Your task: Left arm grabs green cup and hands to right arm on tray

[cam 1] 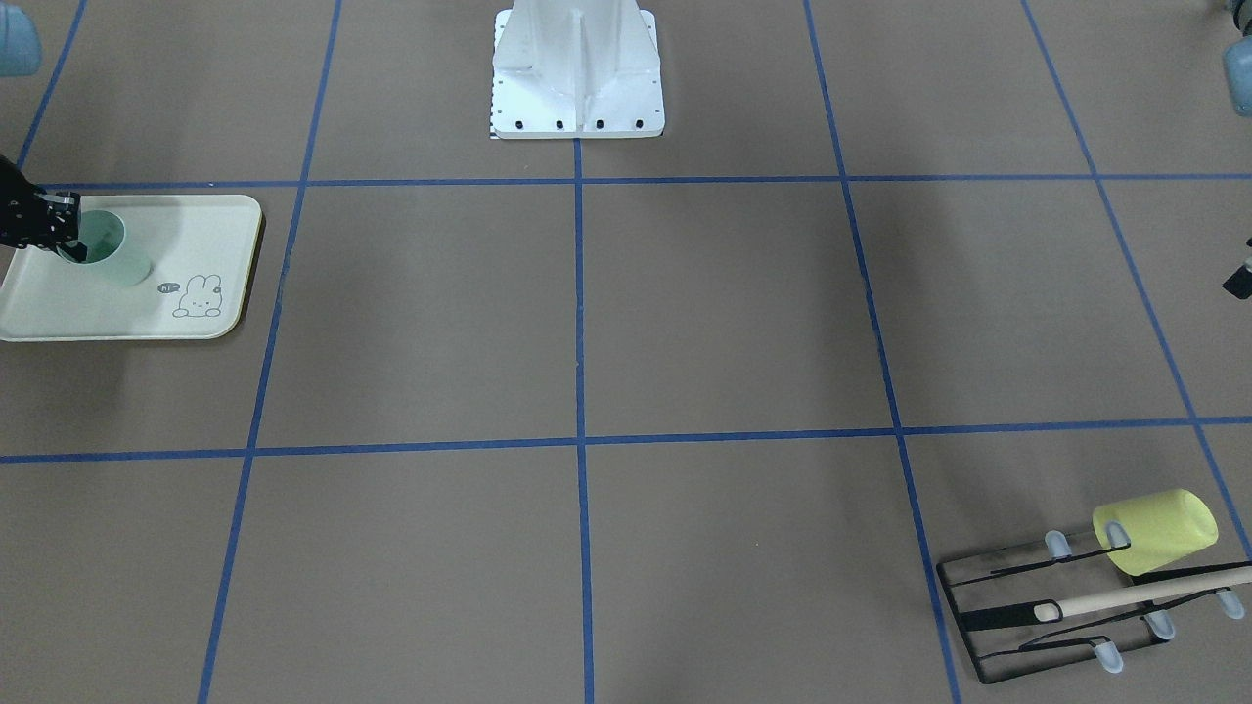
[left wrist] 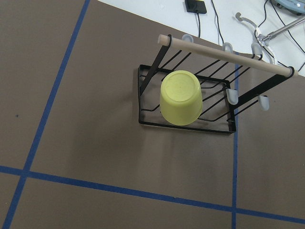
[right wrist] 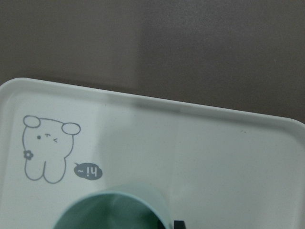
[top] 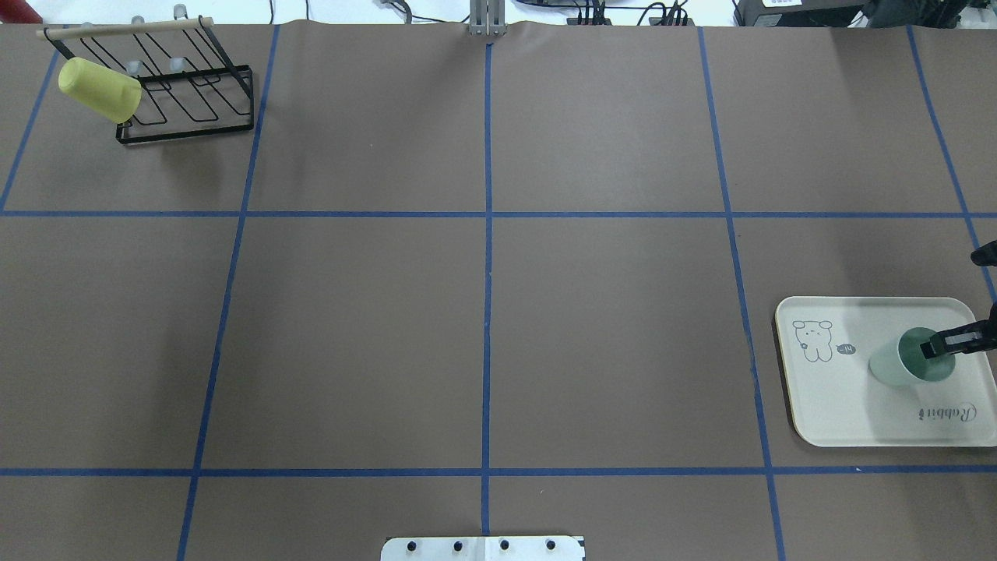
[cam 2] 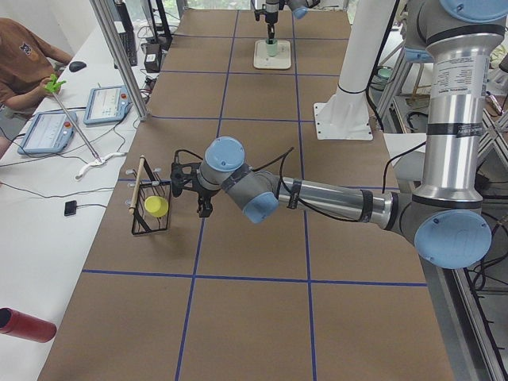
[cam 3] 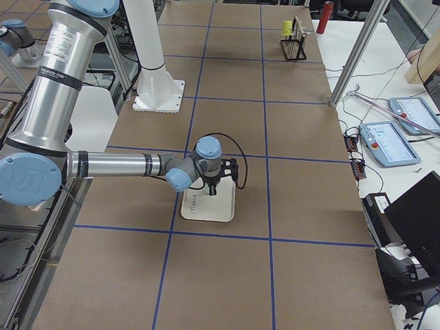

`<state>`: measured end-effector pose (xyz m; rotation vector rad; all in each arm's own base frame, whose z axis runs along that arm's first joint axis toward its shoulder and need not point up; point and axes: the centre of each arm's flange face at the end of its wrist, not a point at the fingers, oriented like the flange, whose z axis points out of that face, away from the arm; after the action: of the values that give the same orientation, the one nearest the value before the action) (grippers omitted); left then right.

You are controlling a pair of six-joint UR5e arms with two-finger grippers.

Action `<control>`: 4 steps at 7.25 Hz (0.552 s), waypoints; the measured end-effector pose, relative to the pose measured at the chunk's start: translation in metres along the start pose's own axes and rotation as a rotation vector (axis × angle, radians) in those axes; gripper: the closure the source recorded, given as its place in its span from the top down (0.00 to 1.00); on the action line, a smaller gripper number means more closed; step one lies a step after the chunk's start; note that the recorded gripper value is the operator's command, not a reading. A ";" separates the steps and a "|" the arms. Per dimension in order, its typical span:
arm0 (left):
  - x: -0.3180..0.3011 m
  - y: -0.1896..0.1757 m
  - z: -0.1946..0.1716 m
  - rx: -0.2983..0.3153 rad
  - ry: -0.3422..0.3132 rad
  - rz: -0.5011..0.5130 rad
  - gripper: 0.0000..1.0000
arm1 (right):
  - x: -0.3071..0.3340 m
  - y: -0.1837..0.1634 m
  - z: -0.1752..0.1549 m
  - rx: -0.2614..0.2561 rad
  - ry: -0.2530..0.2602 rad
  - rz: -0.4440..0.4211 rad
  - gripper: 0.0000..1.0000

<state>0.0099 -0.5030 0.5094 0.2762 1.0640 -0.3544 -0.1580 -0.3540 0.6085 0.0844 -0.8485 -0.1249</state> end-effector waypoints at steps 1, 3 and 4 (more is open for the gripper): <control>-0.001 0.005 -0.001 -0.003 -0.001 0.000 1.00 | -0.003 -0.001 -0.004 0.008 -0.006 -0.004 1.00; -0.009 0.016 0.000 -0.020 -0.011 0.046 1.00 | 0.000 -0.009 -0.030 0.052 -0.032 0.018 1.00; -0.023 0.024 0.004 -0.044 -0.035 0.108 1.00 | 0.011 -0.015 -0.045 0.079 -0.038 0.042 1.00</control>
<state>0.0126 -0.4794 0.5323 0.2862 1.0174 -0.2385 -0.1179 -0.3693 0.5847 0.1387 -0.8930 -0.0534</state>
